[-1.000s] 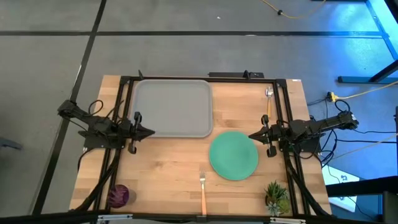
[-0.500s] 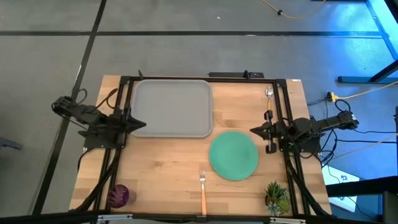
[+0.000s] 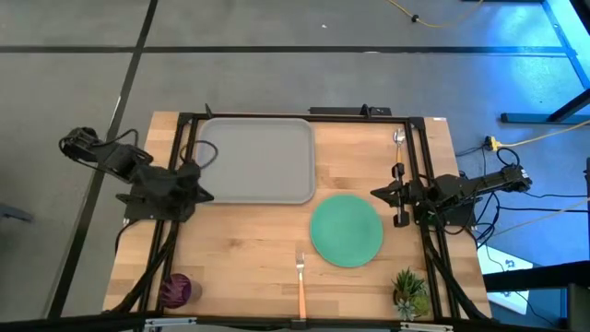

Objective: Pick and place plate/cup/fork/spoon on tray
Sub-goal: Put the purple cup on the top left of the gray tray

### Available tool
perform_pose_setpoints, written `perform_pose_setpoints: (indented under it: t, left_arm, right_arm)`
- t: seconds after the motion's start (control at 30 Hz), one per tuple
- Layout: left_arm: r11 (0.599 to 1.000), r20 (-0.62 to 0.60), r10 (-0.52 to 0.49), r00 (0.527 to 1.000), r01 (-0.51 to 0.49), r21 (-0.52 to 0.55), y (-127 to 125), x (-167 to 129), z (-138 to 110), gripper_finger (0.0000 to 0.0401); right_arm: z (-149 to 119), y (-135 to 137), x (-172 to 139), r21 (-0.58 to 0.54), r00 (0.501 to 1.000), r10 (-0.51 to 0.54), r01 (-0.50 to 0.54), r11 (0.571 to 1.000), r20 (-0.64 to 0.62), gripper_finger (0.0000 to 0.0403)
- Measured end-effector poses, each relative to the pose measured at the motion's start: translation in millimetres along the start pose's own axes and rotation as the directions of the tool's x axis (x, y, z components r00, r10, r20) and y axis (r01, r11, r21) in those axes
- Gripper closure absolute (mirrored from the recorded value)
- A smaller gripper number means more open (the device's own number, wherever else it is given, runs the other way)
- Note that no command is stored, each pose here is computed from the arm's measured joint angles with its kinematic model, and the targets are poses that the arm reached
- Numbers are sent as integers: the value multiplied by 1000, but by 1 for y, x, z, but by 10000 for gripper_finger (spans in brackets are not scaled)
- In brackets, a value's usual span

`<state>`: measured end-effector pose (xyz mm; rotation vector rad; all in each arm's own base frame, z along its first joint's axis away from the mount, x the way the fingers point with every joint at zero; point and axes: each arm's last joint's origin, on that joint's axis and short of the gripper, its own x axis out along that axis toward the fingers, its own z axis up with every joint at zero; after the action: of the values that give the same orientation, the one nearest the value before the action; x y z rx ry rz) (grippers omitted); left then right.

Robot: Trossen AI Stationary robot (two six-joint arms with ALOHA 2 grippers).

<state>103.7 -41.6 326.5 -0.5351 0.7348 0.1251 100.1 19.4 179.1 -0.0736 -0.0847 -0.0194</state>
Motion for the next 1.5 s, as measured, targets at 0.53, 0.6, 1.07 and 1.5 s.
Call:
perform_pose_setpoints:
  t: [0.53,0.6,1.07,1.5]
  left_arm:
    - [995,-21,-103,994,103,-4,-27,24,12,401]
    - [996,-34,-75,997,73,-47,-26,27,11,401]
    - [990,-15,138,990,-138,33,-28,58,13,387]
    - [924,57,379,924,-374,-83,2,137,60,389]
  right_arm:
    - [-8,1,0,20,997,8,-6,1000,-79,389]
    - [-8,1,0,20,997,8,-6,1000,-79,389]
    - [5,-2,-2,19,986,-31,34,999,-165,389]
    - [69,-7,6,156,911,-53,128,979,-409,389]
